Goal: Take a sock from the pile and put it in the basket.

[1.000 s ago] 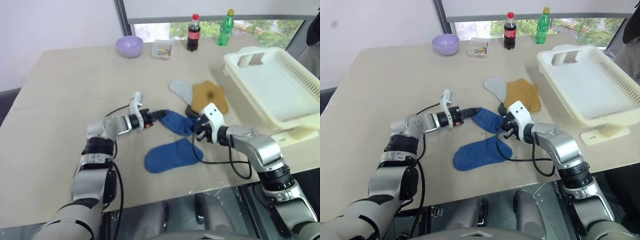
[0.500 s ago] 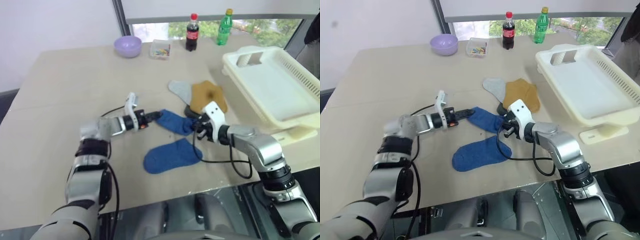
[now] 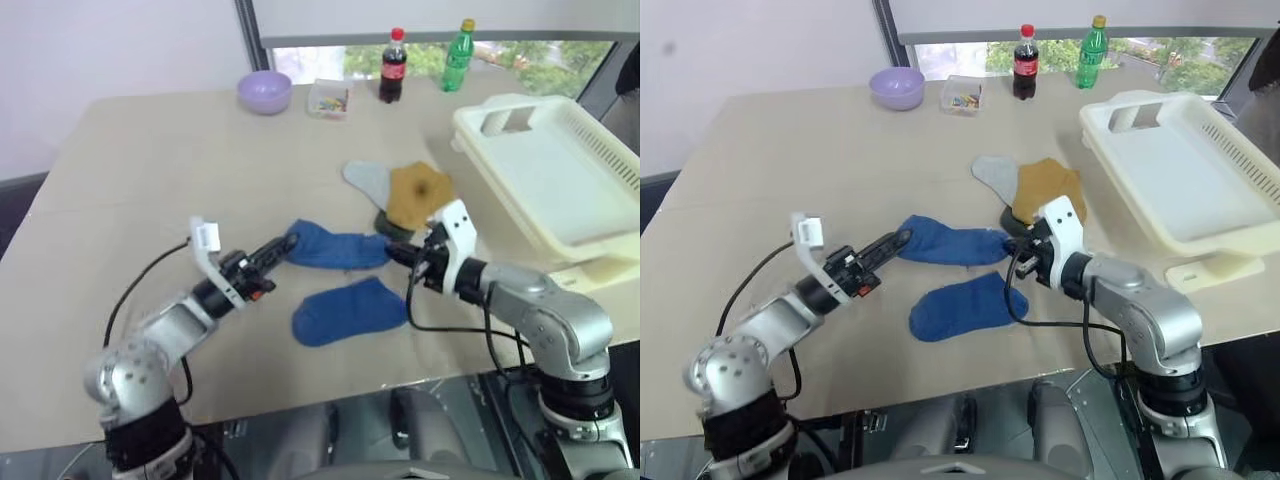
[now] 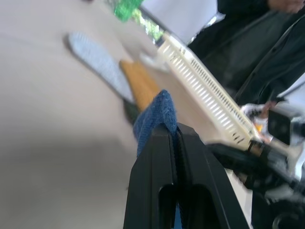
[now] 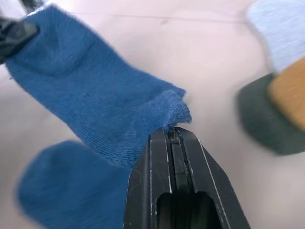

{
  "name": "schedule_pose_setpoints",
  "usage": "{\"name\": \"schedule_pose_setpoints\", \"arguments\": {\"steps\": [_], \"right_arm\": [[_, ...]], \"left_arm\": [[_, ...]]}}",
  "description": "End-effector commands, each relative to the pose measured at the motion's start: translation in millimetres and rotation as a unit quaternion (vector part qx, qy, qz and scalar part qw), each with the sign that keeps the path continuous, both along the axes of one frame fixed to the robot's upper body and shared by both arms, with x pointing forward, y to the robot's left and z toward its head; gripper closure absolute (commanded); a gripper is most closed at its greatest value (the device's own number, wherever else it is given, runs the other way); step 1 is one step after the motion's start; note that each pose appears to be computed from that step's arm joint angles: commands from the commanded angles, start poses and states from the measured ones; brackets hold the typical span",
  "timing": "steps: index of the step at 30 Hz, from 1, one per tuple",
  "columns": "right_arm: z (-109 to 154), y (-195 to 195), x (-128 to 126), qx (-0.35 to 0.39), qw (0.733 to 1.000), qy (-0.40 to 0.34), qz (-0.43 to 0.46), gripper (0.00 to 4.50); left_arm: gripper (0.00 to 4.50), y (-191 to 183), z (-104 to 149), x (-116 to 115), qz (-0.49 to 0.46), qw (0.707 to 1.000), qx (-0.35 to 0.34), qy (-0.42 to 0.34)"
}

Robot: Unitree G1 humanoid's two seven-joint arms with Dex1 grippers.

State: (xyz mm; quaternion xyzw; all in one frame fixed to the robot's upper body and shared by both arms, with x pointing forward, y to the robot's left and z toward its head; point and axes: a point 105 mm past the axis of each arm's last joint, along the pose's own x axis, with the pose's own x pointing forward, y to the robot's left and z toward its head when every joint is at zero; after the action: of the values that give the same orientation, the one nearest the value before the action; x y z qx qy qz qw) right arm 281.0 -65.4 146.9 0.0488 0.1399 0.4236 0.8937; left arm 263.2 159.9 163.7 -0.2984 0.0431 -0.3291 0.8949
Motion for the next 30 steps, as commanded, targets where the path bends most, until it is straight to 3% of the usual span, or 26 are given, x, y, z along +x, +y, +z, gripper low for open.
{"name": "schedule_pose_setpoints", "arguments": {"steps": [1, 6, 18, 30], "right_arm": [[14.8, 1.9, -24.3, 0.047, 0.999, -0.011, 0.026, 4.50], [-6.9, -13.8, -43.2, 0.027, 0.999, 0.025, 0.022, 4.50], [-10.8, -27.5, -40.8, 0.013, 0.999, 0.039, -0.006, 4.50], [-12.8, -27.3, -39.4, 0.010, 0.999, 0.042, -0.015, 4.50]], "left_arm": [[4.39, -2.9, 11.0, -21.3, 0.036, 0.999, -0.004, -0.036], [4.39, -11.8, -12.3, -43.3, 0.056, 0.998, 0.005, 0.003], [4.39, -16.2, -52.9, -59.2, 0.102, 0.994, -0.022, 0.044], [4.39, -20.6, -60.2, -57.6, 0.115, 0.992, -0.033, 0.045]]}}
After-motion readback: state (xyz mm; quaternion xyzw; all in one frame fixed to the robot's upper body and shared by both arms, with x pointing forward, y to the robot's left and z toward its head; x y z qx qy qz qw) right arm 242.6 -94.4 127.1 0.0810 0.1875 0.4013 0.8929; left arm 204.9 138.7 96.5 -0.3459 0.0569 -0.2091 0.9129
